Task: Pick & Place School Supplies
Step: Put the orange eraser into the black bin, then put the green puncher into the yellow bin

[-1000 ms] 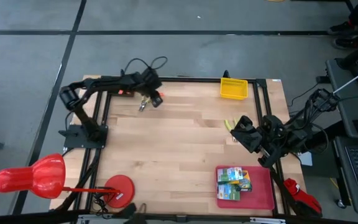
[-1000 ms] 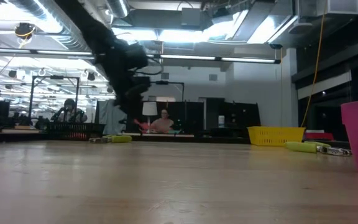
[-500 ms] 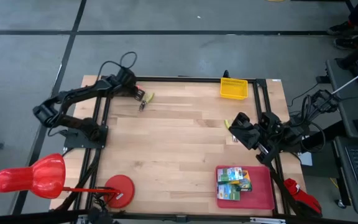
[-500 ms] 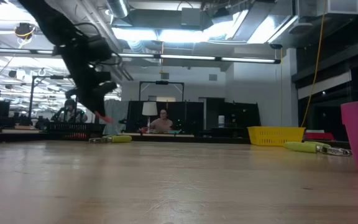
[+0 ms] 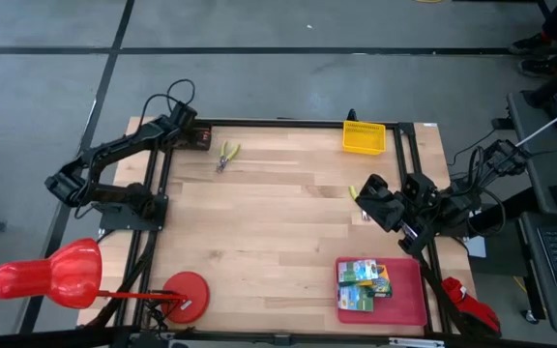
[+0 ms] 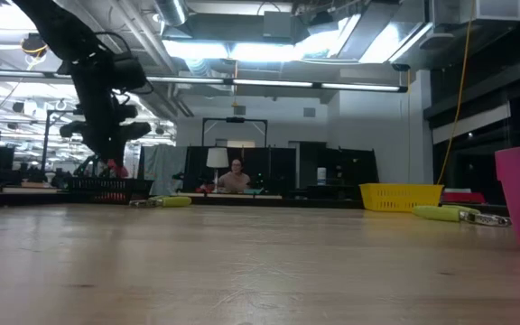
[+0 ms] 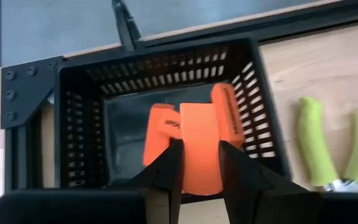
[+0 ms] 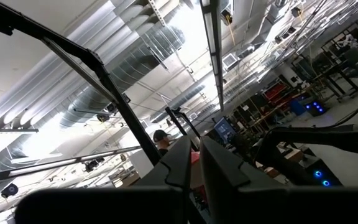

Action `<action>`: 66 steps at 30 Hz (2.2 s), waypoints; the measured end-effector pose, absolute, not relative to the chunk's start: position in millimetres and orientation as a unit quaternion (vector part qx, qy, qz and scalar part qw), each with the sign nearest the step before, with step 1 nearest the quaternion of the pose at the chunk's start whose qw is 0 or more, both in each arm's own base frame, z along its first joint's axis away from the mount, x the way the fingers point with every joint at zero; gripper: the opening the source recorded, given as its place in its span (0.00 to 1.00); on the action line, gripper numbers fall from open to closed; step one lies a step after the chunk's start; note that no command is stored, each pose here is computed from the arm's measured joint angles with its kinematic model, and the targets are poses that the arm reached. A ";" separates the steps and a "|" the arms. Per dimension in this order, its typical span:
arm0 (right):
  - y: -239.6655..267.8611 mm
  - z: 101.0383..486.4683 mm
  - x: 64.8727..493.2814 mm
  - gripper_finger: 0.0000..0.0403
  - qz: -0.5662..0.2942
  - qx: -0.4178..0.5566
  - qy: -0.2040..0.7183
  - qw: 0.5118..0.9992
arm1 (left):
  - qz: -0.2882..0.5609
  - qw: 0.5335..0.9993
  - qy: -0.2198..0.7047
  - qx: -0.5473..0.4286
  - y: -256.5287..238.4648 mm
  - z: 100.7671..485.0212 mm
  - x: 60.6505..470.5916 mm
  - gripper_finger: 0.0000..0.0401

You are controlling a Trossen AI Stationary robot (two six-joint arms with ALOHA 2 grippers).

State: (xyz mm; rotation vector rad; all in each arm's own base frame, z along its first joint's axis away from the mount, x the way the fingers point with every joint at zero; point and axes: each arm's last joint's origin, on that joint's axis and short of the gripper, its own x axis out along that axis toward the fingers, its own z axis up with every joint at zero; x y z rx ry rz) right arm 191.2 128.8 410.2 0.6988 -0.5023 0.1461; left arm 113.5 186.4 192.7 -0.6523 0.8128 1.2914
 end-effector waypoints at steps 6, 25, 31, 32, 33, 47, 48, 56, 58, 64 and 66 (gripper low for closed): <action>128.7 410.3 191.1 0.10 0.070 0.336 -0.244 0.907 | 0.576 0.678 0.352 -0.292 187.2 193.5 114.3 0.28; 128.4 410.3 191.3 0.10 0.069 0.336 -0.244 0.907 | 0.363 0.850 0.271 -0.268 195.1 209.1 136.1 0.42; 128.5 410.3 191.3 0.10 0.068 0.330 -0.244 0.909 | 0.192 0.927 0.159 -0.282 189.9 229.5 159.6 0.39; 128.4 410.3 191.3 0.10 0.067 0.328 -0.244 0.910 | 0.191 0.928 0.142 -0.286 189.2 232.9 163.3 0.38; 128.5 410.3 191.3 0.10 0.067 0.327 -0.245 0.910 | 0.196 0.928 0.125 -0.291 188.8 236.3 166.8 0.38; 127.1 410.5 192.4 0.10 0.070 0.324 -0.246 0.911 | 0.282 0.894 0.276 -0.210 147.2 213.1 195.2 0.40; 126.5 410.5 192.8 0.10 0.069 0.324 -0.247 0.911 | 0.279 0.896 0.285 -0.197 143.7 212.5 197.3 0.40; 125.4 410.8 194.2 0.10 0.089 0.326 -0.248 0.908 | 0.191 0.910 0.329 -0.164 127.4 216.6 208.6 0.40; 125.4 410.4 194.5 0.10 0.089 0.325 -0.247 0.909 | 0.276 0.877 0.359 -0.160 129.4 216.7 206.2 0.40; 125.2 410.2 194.8 0.10 0.088 0.324 -0.246 0.909 | 0.330 0.829 0.407 -0.196 145.7 208.2 207.4 0.43; 124.4 410.2 195.5 0.10 0.090 0.322 -0.246 0.910 | 0.321 0.802 0.461 -0.202 149.0 195.8 210.4 0.45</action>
